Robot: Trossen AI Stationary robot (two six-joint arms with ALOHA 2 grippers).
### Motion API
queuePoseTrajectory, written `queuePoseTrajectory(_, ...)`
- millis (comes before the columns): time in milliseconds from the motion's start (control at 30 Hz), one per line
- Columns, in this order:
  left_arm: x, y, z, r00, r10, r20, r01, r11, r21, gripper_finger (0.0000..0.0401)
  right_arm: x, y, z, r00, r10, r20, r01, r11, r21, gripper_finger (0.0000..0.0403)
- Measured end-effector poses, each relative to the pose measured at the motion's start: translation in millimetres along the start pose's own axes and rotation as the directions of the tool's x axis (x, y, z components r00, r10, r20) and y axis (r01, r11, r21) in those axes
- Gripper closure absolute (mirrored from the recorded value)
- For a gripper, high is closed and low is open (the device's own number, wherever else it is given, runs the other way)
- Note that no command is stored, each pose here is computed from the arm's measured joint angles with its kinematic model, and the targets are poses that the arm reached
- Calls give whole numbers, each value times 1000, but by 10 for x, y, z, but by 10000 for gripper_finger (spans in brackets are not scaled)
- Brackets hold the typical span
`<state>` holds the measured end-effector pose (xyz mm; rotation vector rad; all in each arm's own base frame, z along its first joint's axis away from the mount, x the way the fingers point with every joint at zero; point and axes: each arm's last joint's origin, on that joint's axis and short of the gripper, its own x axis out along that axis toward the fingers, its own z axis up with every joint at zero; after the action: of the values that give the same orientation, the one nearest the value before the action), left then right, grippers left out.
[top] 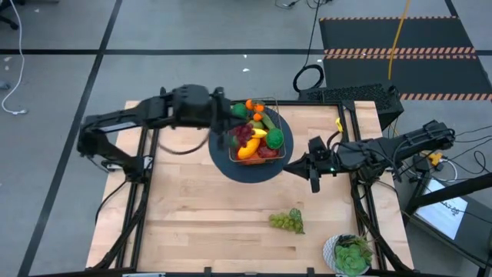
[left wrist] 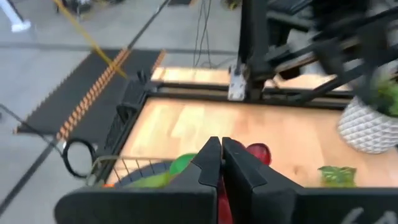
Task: Build produce basket
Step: Put the red grapes into the gold wire basket, then put the green grapes into the gold wire basket
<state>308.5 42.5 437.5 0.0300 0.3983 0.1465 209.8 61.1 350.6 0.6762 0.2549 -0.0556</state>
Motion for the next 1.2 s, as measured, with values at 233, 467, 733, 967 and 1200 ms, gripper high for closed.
queuePoseTrajectory(233,565,260,-263,989,-10,-146,-15,985,-173,391,-75,45,-22,999,30,-14,-30,1000,-7,403)
queuePoseTrajectory(467,965,423,-545,960,-62,-273,-34,942,-334,396,-166,79,-24,998,56,-14,-57,998,-19,403)
queuePoseTrajectory(733,1110,468,-678,940,-64,-335,-61,935,-350,385,-181,59,-40,999,39,-33,-40,999,-33,403)
queuePoseTrajectory(967,1074,626,-707,917,133,-375,-262,911,-319,361,-189,48,-96,995,32,-92,-25,997,69,394)
queuePoseTrajectory(1200,921,673,-713,895,132,-427,-336,829,-446,227,-183,55,-317,967,-11,-256,67,975,214,349)
